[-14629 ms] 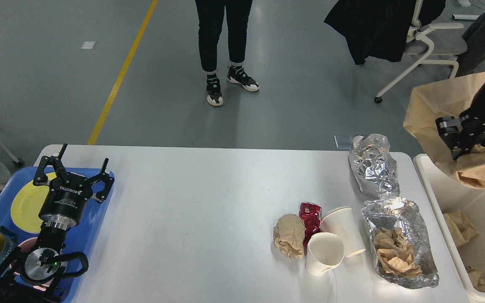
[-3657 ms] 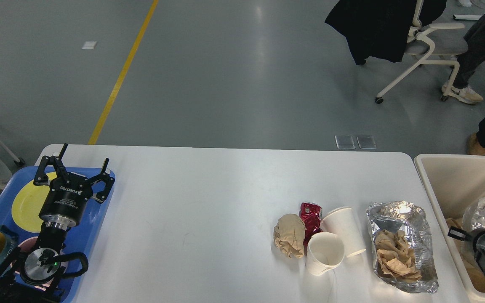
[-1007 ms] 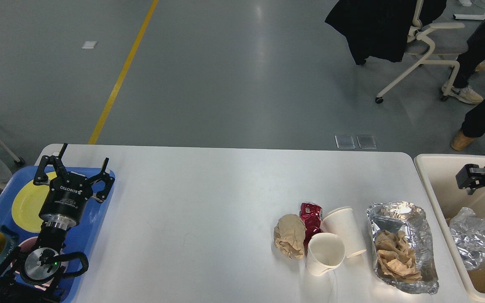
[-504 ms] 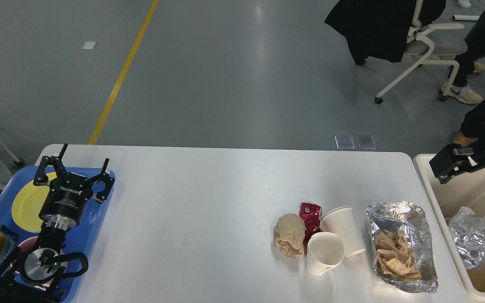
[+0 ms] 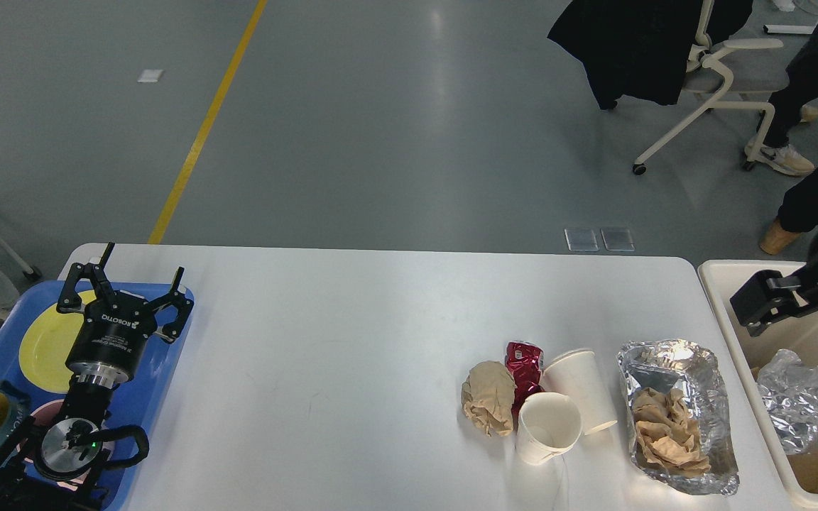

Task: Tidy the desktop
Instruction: 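Move the right gripper to the nearer foil packet with paper scraps, then grasp the foil packet and lift it toward the white bin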

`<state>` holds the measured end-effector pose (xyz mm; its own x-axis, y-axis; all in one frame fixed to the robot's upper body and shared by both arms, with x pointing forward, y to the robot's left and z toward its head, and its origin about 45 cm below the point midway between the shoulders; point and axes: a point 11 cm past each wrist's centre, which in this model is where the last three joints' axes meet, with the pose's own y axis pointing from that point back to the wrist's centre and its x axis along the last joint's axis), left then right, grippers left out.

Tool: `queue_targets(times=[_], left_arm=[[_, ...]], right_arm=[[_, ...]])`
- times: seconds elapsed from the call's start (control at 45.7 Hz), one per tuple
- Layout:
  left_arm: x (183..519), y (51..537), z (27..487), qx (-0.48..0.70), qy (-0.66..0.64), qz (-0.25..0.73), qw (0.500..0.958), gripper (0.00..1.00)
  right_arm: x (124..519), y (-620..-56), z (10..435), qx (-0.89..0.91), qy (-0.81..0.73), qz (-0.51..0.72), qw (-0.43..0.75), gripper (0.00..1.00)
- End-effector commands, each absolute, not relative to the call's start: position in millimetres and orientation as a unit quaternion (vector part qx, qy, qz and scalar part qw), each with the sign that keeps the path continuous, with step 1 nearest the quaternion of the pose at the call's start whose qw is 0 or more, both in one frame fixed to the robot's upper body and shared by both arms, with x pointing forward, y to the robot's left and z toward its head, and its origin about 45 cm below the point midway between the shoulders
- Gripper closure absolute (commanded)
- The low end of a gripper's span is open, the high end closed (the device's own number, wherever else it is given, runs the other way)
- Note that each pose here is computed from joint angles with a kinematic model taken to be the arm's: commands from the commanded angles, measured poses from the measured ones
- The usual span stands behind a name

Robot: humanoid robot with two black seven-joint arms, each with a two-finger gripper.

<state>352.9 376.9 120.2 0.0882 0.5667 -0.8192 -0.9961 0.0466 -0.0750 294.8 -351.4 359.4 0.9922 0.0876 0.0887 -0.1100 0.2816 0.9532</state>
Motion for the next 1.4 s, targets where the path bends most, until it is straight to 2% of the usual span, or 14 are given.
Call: queue_targets(times=[0.0, 0.219, 0.526, 0.723, 1.161, 1.292, 1.336, 1.38], left_arm=[[353, 377, 121, -0.345, 0.311, 0.598, 0.653, 0.04], [353, 377, 120, -0.344, 0.312, 0.599, 0.652, 0.04], [353, 377, 121, -0.345, 0.311, 0.599, 0.652, 0.04], [353, 377, 121, -0.345, 0.311, 0.598, 0.653, 0.04], [353, 377, 121, -0.345, 0.311, 0.599, 0.652, 0.04], [353, 377, 120, -0.345, 0.311, 0.599, 0.652, 0.04], [353, 377, 120, -0.344, 0.312, 0.599, 0.653, 0.04], [353, 377, 120, -0.344, 0.312, 0.599, 0.653, 0.04]], right_arm=[[294, -368, 325, 0.589, 0.007, 0.043, 0.807, 0.00], [300, -394, 244, 0.604, -0.050, 0.059, 0.793, 0.00], [285, -408, 131, 0.615, -0.066, 0.045, 0.784, 0.00], [282, -423, 101, 0.603, -0.088, 0.052, 0.791, 0.00], [280, -425, 75, 0.599, -0.116, 0.070, 0.789, 0.00], [283, -426, 72, 0.599, -0.125, 0.071, 0.788, 0.05], [282, -426, 71, 0.599, -0.125, 0.070, 0.788, 0.16], [281, -427, 71, 0.599, -0.125, 0.069, 0.788, 0.30]])
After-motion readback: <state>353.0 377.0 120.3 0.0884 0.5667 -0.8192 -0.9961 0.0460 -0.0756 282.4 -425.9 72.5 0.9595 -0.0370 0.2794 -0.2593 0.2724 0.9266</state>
